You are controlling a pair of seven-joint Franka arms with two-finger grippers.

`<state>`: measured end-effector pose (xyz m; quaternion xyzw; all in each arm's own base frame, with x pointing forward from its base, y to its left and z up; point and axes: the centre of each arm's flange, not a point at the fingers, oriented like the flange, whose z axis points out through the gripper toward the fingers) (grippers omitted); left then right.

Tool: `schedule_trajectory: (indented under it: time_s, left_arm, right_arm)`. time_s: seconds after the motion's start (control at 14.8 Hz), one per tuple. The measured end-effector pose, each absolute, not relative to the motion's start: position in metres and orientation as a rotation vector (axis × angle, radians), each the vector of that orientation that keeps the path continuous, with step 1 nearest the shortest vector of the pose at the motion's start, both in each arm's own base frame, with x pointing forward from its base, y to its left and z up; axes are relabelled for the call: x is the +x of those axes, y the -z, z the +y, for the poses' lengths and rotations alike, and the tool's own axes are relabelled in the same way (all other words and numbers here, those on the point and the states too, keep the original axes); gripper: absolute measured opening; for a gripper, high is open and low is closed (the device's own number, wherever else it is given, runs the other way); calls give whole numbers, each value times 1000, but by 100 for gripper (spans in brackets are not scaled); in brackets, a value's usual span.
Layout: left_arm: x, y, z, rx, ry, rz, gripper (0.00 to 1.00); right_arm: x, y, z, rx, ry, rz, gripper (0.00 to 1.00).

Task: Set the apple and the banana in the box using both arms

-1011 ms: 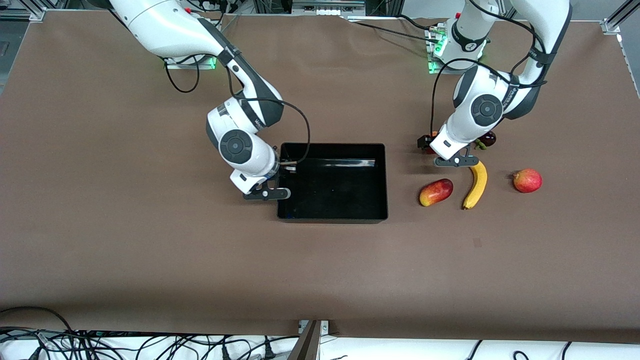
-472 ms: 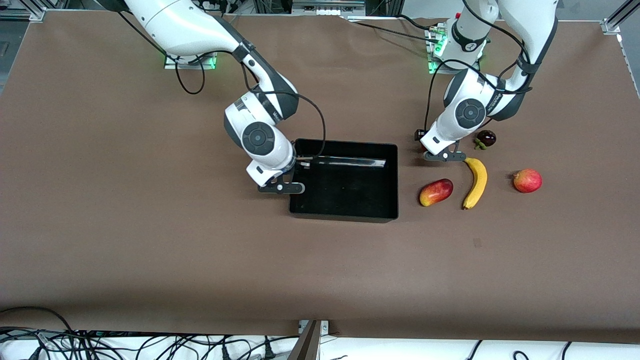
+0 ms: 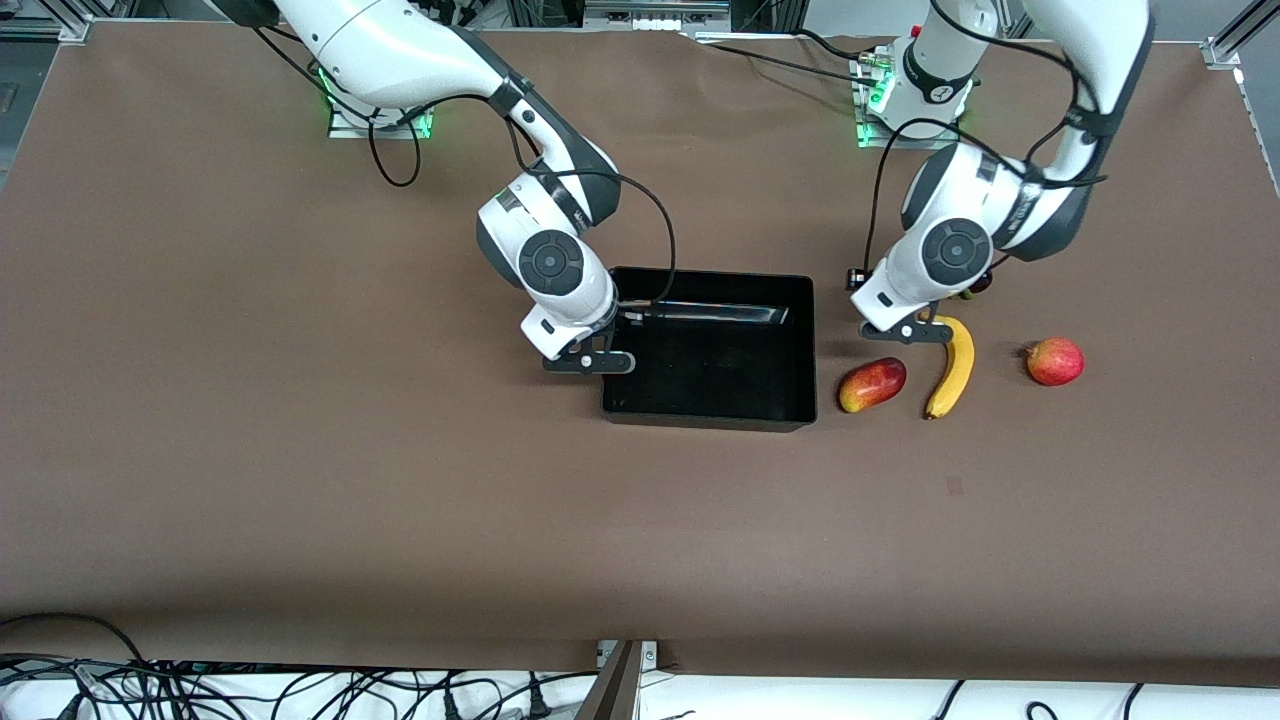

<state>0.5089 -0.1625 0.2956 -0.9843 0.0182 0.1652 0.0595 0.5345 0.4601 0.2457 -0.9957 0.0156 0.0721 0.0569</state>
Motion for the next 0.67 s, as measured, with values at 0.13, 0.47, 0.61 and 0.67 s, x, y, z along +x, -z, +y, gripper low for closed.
schedule_trajectory:
  time_s: [0.13,0.47,0.61,0.67]
  left_arm:
    - [533,-342,-173,-2994,-452,60,71]
    - [535,-337,-255,-3086,-453,146,71]
    - [529,-308,-286,-3107,-463,171,71]
    - [526,-293,-297,-3120,-474,175,71]
  right_arm:
    - [539,-249,460,-3011,-197,53,29]
    - [575,-301,449,-3001,-171,98,74]
    - [599,-341,425,-3012,-175,128,90]
    - [612,-360,406,-3016,-163,112,99]
